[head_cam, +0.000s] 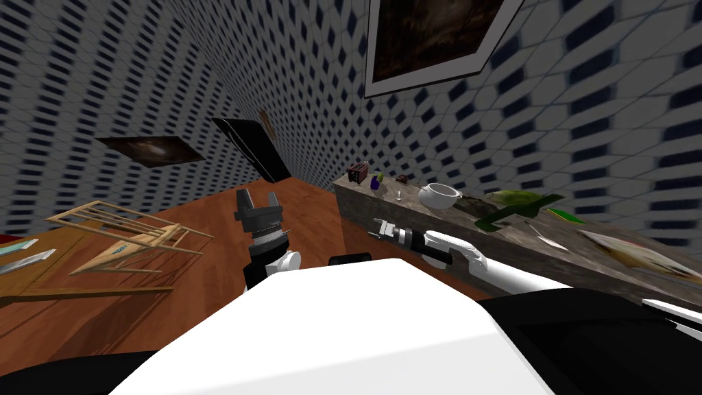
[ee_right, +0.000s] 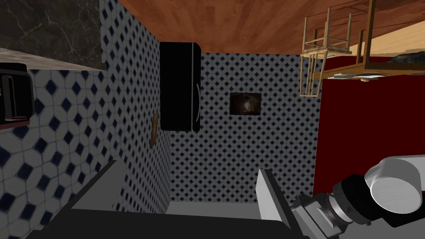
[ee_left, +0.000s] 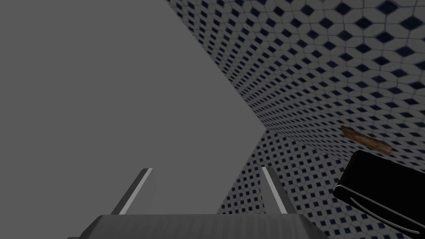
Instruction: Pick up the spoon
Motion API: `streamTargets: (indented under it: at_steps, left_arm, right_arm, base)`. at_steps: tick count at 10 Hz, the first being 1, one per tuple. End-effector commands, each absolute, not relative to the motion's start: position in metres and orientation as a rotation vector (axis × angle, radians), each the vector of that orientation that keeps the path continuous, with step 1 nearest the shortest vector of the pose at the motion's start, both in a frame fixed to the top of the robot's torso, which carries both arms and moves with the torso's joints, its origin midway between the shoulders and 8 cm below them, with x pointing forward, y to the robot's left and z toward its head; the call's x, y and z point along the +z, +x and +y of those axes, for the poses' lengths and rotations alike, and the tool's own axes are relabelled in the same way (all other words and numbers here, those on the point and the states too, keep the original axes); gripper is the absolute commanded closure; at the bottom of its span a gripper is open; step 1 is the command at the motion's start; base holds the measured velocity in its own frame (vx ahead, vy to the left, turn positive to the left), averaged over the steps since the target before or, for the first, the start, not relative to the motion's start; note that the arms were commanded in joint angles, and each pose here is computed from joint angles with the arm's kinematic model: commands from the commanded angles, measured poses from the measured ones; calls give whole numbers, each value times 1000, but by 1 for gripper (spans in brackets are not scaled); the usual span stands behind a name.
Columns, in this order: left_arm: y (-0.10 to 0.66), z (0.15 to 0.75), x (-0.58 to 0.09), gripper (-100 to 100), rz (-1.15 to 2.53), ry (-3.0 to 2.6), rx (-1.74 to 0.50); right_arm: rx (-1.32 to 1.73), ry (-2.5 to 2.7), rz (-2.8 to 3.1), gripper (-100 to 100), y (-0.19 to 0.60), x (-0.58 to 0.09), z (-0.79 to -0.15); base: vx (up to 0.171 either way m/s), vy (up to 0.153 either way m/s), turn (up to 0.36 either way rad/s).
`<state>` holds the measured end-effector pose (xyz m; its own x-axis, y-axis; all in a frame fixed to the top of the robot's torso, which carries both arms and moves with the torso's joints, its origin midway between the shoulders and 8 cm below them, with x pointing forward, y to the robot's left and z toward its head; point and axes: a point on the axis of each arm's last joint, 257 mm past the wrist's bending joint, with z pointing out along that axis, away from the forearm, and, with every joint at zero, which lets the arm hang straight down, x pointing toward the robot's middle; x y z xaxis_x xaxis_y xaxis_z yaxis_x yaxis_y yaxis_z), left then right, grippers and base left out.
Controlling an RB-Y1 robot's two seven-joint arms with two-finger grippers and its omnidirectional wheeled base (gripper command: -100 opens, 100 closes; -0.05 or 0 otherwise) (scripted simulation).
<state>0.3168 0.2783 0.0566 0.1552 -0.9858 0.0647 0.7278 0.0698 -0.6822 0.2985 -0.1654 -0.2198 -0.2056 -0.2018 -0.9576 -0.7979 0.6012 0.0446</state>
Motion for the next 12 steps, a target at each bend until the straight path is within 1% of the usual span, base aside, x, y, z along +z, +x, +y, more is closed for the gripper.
streamTargets:
  at_steps: [1,2,3,6,8,9,12]
  left_arm:
    - [317,278,57,0,481,-666,-1366]
    - [317,278,57,0,481,-666,-1366]
    - [317,278,57,0,481,-666,-1366]
    - [317,278,57,0,481,-666,-1366]
    - [317,278,57,0,481,-666,-1366]
    - [317,278,57,0,481,-666,-1366]
    - [317,278,57,0,481,-666,-1366]
  right_arm:
    - [656,-857,1739,-100,298,-223,-172]
    - [583,-946,1765,-100,292,-243,-188]
    - [570,-969,1775,-100,291,-244,-193]
    - [420,-1159,1828,-100,277,-281,-234]
    - [393,-1204,1834,-100,276,-282,-244]
    - [322,-1296,1849,-100,268,-298,-266]
    - [224,-1436,1872,-100,258,-310,-303]
  base:
    - [26,27,-6]
    - [45,40,123]
    - [54,40,87]
    - [81,35,107]
    - [48,16,33]
    - [50,22,135]
    - [93,-9,98]
